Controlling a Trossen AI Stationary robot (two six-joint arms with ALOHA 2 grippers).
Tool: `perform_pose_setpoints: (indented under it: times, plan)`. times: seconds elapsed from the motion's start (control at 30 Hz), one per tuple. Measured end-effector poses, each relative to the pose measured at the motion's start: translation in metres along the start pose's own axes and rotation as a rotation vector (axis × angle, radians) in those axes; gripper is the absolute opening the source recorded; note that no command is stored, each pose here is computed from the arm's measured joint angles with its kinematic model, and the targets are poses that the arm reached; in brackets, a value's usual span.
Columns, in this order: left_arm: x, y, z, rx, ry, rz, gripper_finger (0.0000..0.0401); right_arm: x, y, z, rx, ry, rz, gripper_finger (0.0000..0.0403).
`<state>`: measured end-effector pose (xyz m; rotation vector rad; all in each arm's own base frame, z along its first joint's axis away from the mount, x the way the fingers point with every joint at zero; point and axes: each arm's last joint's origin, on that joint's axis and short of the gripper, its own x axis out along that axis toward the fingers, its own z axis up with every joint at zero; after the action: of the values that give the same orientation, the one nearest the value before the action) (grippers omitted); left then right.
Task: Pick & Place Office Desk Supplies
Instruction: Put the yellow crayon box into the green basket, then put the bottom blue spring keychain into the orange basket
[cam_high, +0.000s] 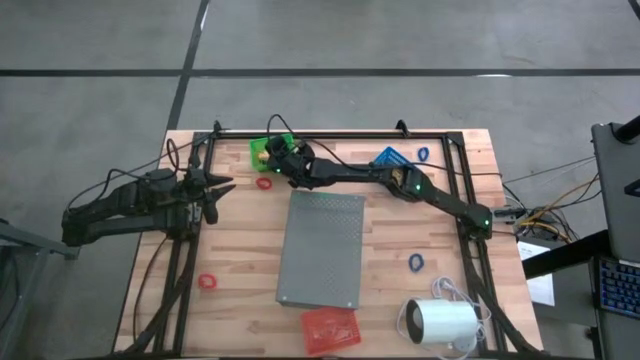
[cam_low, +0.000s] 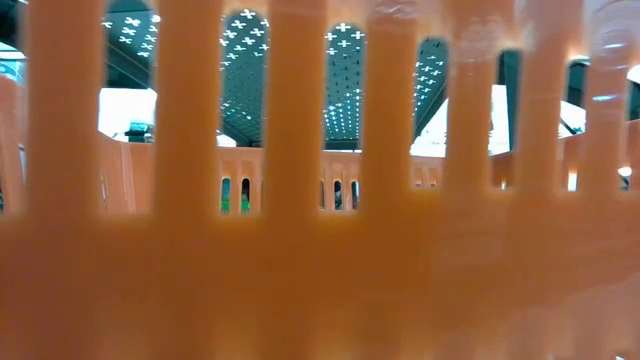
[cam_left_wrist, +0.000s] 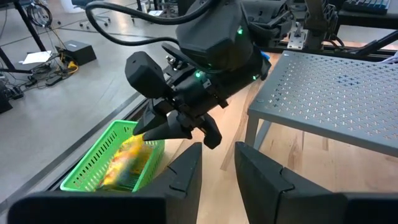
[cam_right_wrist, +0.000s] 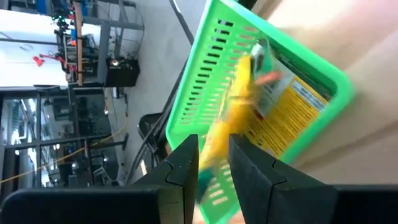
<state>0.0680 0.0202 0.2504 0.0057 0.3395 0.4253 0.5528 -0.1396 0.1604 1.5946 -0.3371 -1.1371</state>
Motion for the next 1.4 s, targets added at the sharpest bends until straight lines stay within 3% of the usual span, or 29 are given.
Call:
perform_pose_setpoints:
  times: [0.63,0.97,1.1,1.4]
  plan:
    - [0.0,0.0,0.0,0.0,0.0,0.0,0.0098,-0.012,0.014,0.002,-0.075,-0.025,0.025,0.0086]
    - [0.0,0.0,0.0,0.0,0.0,0.0,0.0098,-0.024,0.04,0.001,-0.345,-0.122,0.18,0.0086]
    - [0.0,0.0,0.0,0.0,0.0,0.0,0.0098,-0.036,0.053,0.003,-0.411,-0.124,0.199,0.0085]
    - [0.0,0.0,0.0,0.0,0.0,0.0,0.0098,-0.054,0.073,0.01,-0.69,-0.162,0.202,0.0075]
